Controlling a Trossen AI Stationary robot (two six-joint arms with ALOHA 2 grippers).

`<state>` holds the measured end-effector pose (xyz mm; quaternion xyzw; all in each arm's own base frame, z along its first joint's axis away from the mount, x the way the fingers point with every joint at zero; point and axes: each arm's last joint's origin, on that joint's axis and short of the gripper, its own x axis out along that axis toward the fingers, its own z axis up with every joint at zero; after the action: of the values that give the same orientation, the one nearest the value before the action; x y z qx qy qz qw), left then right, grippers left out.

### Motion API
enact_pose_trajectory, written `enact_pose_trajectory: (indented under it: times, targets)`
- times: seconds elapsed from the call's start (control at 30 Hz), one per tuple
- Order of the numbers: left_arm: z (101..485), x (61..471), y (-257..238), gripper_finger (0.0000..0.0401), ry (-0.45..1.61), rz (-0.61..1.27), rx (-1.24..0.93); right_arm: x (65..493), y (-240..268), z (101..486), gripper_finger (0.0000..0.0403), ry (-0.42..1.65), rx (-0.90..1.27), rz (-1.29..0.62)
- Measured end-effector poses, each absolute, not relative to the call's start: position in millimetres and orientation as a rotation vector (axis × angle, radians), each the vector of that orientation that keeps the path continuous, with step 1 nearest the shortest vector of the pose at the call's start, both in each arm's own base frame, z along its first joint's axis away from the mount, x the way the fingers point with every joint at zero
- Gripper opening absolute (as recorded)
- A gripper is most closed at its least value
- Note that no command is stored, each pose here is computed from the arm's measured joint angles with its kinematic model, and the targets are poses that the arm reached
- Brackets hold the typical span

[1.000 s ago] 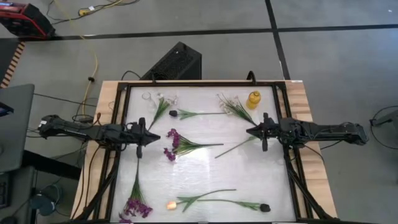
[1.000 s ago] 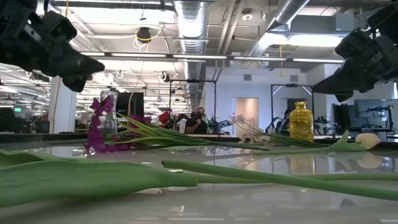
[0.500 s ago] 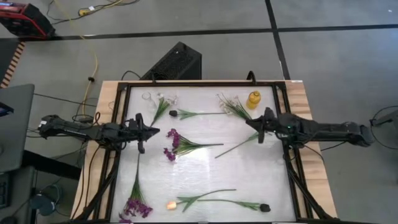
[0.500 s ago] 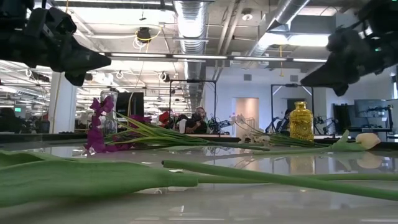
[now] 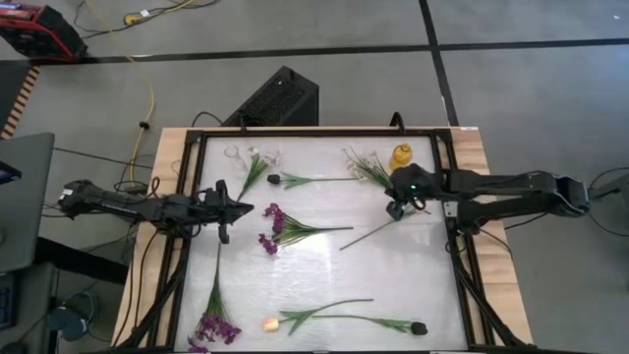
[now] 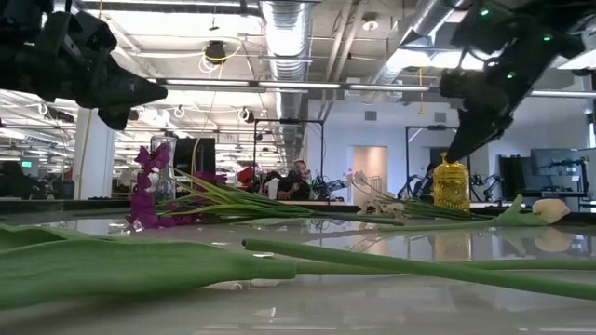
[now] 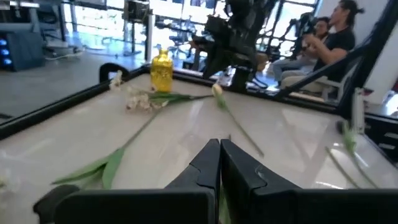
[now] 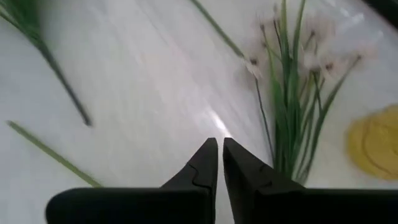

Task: Sort flowers into vase by color
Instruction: Put the right white flowers into the transparent vase

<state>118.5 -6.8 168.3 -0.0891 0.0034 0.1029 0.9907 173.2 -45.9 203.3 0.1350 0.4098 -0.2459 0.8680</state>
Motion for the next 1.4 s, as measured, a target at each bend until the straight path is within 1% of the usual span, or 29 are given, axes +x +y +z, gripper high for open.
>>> enact_pose_trajectory:
  times: [0.13, 0.23, 0.4, 0.57, 0.73, 0.93, 1.07, 1.27, 1.4]
  targets:
    - [164, 123, -8, 0.0001, 0.051, 0.204, -0.188, 186, -56, 201, 0.0072, 0.911, 0.298, -0.55]
    - [163, 126, -9, 0.0013, 0.054, 0.174, -0.197, 199, -61, 206, 0.008, 0.942, 0.302, -0.561]
    - [160, 130, -11, 0.0058, 0.083, 0.157, -0.182, 213, -69, 210, 0.0092, 1.099, 0.31, -0.588]
    - [155, 133, -15, 0.0107, 0.122, 0.13, -0.198, 221, -77, 202, 0.0103, 1.226, 0.321, -0.615]
    - [153, 134, -18, 0.0136, 0.138, 0.115, -0.235, 221, -77, 195, 0.011, 1.313, 0.364, -0.651]
    - [152, 135, -18, 0.0139, 0.145, 0.117, -0.255, 222, -77, 189, 0.0122, 1.322, 0.438, -0.714]
    - [152, 134, -19, 0.0139, 0.147, 0.116, -0.262, 222, -77, 188, 0.015, 1.322, 0.465, -0.743]
    - [152, 135, -20, 0.0139, 0.162, 0.052, -0.275, 217, -77, 188, 0.0201, 1.353, 0.447, -0.803]
    - [152, 135, -20, 0.0139, 0.163, 0.05, -0.275, 209, -77, 178, 0.0215, 1.393, 0.447, -0.826]
